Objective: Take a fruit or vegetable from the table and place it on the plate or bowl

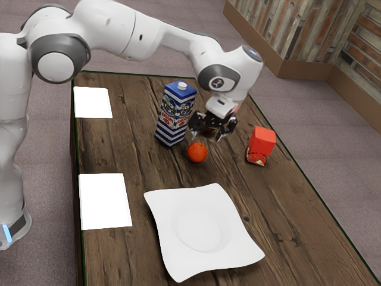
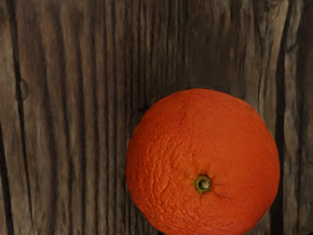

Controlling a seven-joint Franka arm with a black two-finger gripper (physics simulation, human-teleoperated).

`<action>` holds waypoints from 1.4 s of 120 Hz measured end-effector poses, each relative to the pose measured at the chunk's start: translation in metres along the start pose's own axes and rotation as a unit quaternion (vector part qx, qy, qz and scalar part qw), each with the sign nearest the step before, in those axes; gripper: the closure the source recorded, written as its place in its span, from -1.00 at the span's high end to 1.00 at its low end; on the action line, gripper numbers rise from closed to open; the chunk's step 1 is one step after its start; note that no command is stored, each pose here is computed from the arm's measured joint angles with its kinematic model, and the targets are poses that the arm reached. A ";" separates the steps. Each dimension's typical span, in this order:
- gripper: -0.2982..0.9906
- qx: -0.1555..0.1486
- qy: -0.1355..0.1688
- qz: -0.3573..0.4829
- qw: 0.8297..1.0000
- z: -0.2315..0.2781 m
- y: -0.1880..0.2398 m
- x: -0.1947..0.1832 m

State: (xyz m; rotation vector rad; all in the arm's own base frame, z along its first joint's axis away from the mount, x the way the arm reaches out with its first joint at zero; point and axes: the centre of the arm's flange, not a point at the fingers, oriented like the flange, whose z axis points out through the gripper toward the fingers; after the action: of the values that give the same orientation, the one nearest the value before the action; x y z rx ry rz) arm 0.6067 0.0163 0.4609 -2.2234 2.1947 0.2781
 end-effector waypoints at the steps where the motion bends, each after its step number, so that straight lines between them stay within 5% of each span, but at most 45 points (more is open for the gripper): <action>1: 0.54 -0.001 0.000 0.000 1.000 0.001 0.000 0.000; 75: 0.54 -0.044 -0.003 0.024 0.999 0.034 0.007 0.022; 140: 0.53 -0.050 -0.004 0.036 0.998 0.042 0.006 0.035; 168: 0.06 -0.038 -0.003 0.034 0.999 0.042 0.003 0.033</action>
State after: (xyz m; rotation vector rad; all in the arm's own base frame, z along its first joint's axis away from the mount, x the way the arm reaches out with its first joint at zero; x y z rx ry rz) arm 0.5989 -0.0110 0.4154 -2.1841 2.2972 0.3762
